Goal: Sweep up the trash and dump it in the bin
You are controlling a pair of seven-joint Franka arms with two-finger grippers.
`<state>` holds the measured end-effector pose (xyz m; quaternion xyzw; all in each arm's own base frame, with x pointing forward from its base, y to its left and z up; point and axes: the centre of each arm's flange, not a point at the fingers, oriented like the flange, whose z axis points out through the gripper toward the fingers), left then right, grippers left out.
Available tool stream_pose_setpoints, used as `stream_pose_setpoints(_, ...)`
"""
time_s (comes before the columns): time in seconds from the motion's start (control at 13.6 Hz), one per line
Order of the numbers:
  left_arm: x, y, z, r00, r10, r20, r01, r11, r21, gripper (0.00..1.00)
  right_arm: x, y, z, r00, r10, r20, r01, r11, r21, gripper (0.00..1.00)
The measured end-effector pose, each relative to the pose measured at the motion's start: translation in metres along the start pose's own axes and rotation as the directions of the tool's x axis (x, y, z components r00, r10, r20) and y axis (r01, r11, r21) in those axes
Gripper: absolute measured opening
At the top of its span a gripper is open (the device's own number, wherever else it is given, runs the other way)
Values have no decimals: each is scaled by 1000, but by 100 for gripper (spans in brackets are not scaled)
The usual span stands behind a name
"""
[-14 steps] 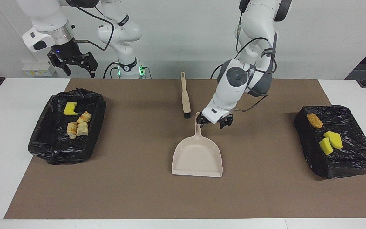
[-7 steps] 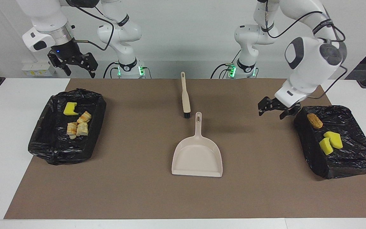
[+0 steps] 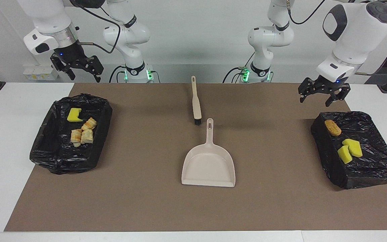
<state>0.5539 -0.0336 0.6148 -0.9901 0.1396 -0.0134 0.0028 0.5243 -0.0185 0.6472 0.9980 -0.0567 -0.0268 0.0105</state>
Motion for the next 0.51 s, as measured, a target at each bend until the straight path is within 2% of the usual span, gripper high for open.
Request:
stream_pose_setpoints(0.22, -4, 0, -31, 1000, 1, -16, -1, 1000, 9, 100, 0, 0, 0, 1000, 0, 0, 0, 1000, 0, 100)
stream_pose_setpoints(0.51, -2, 1, -29, 1000, 4, -12, -4, 1000, 8, 100, 0, 0, 0, 1000, 0, 0, 0, 1000, 0, 100)
